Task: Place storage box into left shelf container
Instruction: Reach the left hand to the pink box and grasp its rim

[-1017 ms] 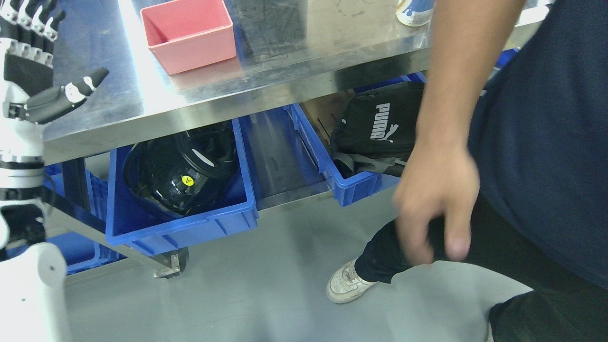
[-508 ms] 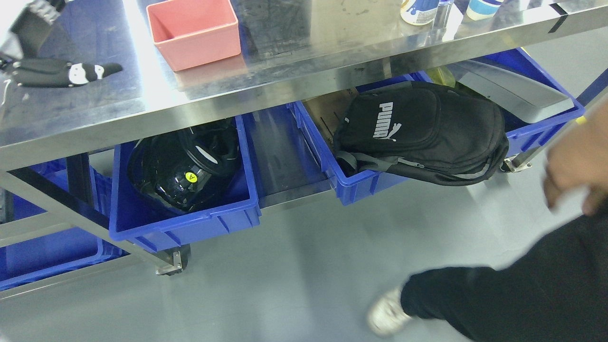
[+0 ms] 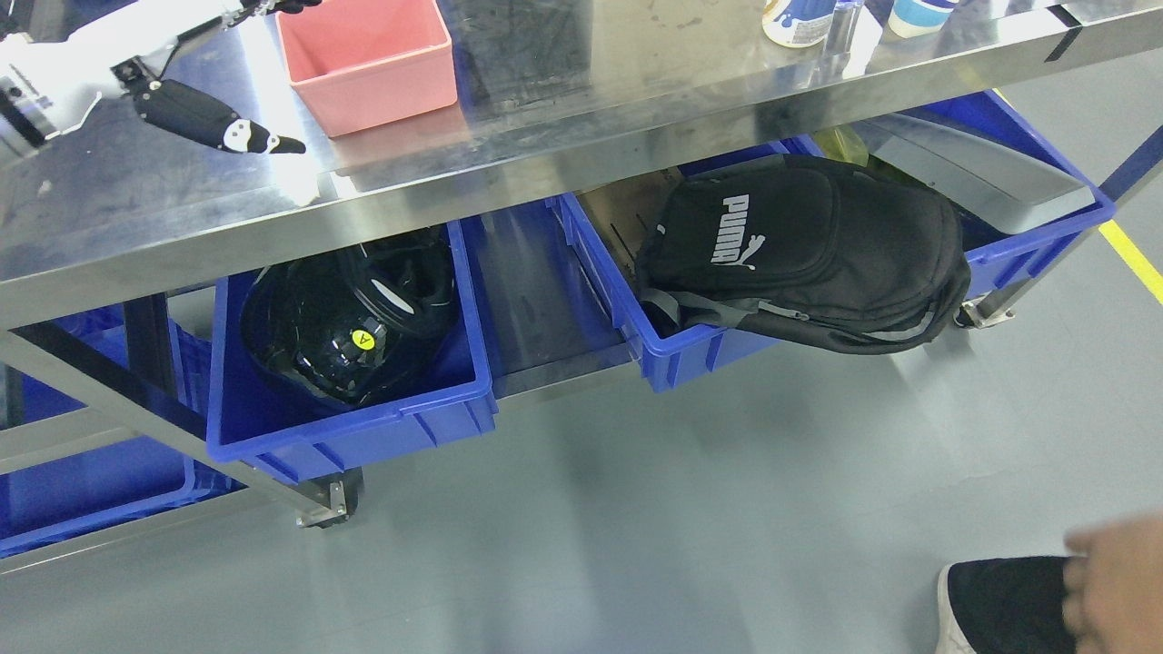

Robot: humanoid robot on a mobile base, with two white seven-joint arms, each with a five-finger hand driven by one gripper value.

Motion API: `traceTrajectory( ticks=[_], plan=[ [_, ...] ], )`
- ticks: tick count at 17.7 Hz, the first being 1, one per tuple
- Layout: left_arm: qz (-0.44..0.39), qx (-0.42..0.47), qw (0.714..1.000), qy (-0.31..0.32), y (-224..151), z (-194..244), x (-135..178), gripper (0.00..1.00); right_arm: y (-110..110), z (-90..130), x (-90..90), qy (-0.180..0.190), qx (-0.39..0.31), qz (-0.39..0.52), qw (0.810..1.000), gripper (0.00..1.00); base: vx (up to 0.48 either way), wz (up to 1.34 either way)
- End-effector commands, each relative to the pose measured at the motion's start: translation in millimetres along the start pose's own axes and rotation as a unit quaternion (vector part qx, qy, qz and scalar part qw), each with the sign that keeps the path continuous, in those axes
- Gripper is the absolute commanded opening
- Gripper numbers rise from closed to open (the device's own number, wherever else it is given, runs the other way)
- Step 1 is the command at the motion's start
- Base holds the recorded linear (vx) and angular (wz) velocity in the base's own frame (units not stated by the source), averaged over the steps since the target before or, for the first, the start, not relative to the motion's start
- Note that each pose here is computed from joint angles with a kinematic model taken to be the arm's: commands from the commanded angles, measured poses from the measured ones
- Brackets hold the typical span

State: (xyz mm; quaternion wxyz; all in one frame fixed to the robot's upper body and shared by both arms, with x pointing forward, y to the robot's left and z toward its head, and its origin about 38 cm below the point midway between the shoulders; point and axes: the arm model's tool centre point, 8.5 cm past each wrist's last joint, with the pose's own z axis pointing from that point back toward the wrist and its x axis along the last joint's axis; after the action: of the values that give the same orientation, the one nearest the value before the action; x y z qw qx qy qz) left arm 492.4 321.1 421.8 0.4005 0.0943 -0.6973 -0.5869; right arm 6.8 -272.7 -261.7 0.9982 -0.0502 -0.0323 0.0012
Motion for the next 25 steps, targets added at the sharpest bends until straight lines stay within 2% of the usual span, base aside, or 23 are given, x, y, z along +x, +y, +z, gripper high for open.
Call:
traceTrajectory(
  ticks=[1,6,12,14,22,25],
  plan=[
    [0.051,-0.09,0.991,0.083,-32.4,-55.0,-37.4,0.96,-11.3,-0.7,10.0,-0.012,-0.008,-0.002,1.0,1.0,0.0,0.0],
    [0.078,-0.111,0.987,0.08,-43.0,-100.4,-25.4,0.93,-11.3,-0.7,10.0,-0.012,-0.008,-0.002,1.0,1.0,0.0,0.0],
    [0.089,-0.152,0.976,0.128,-59.6,-109.6,-45.2,0.89,-11.4,-0.7,10.0,-0.012,-0.009,-0.002,1.0,1.0,0.0,0.0],
    [0.093,-0.153,0.976,0.124,-59.7,-115.7,-42.2,0.84,-11.4,-0.7,10.0,-0.012,-0.009,-0.002,1.0,1.0,0.0,0.0],
    [0.133,-0.16,0.975,0.08,-58.9,-128.1,-29.9,0.42,-11.3,-0.7,10.0,-0.012,-0.008,-0.002,1.0,1.0,-0.002,0.02],
    [0.151,-0.121,0.981,0.032,-48.3,-133.1,-19.6,0.11,-11.4,-0.7,10.0,-0.012,-0.009,-0.002,1.0,1.0,0.0,0.01]
  ],
)
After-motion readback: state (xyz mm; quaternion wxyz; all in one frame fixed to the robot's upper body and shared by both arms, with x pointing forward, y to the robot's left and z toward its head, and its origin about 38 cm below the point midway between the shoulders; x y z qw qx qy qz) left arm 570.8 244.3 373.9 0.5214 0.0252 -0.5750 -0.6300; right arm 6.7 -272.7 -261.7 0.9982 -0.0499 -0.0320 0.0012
